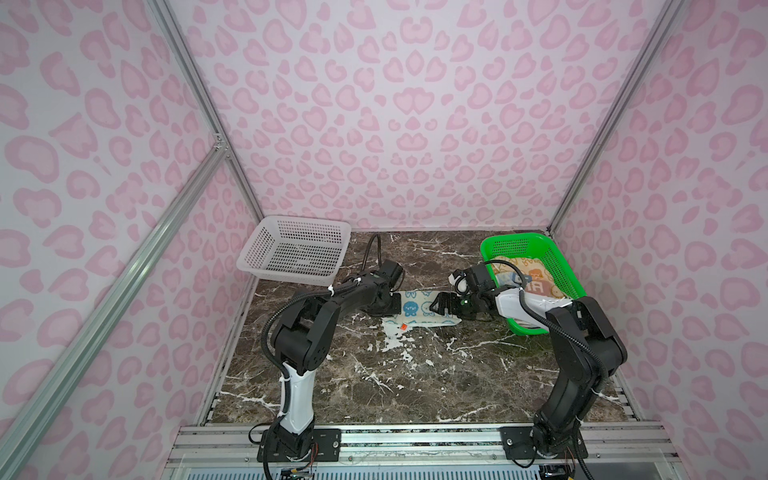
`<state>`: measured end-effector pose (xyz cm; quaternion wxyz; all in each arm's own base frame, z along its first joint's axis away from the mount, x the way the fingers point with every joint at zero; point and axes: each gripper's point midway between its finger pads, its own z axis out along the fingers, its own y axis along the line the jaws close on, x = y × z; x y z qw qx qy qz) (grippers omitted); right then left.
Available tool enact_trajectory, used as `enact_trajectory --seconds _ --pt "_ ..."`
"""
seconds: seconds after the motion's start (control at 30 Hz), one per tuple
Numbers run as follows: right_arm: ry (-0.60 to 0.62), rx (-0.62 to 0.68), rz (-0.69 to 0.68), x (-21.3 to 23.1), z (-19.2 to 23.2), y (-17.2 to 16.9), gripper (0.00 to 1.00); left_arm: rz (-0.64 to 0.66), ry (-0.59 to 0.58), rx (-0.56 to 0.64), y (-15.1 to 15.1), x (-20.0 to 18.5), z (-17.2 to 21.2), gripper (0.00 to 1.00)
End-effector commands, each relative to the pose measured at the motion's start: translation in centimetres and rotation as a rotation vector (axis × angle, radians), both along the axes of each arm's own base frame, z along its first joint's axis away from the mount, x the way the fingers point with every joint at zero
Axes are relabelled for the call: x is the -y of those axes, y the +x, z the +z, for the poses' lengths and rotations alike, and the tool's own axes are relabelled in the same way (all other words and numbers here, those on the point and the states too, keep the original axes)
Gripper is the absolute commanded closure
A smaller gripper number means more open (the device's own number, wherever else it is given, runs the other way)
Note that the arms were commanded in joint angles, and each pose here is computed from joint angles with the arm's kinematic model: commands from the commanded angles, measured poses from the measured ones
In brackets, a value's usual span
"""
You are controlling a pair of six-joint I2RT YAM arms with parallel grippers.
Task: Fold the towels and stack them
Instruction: 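Carry the towel with the left gripper into the white basket while the right gripper releases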
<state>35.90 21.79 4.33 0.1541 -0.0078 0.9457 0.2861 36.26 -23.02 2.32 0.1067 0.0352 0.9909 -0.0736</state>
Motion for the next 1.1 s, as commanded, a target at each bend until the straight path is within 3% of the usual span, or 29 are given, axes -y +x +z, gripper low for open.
enact_trajectory --seconds 0.0,0.17,0.3,0.53,0.77,1.07 --pt "-0.025 -0.037 0.018 0.2 0.1 -0.8 0.05 -0.048 0.159 -0.078 -1.5 -3.0 1.1 0.96" --pt "-0.007 0.018 0.047 -0.6 2.8 0.6 0.02 -0.069 0.29 -0.007 0.4 -5.9 5.5 0.96" --pt "0.013 0.073 0.079 -1.8 5.5 1.9 0.02 -0.074 0.327 0.053 2.3 -7.8 8.5 0.96" --pt "0.023 0.192 0.128 -5.2 10.8 4.2 0.02 -0.107 0.508 0.22 7.4 -11.7 14.5 0.96" --pt "0.037 0.263 0.171 -8.6 14.0 5.6 0.02 -0.08 0.539 0.356 11.7 -15.3 20.5 0.96" --pt "0.045 0.271 0.196 -10.6 14.9 6.6 0.02 -0.113 0.604 0.417 15.0 -20.2 21.5 0.96"
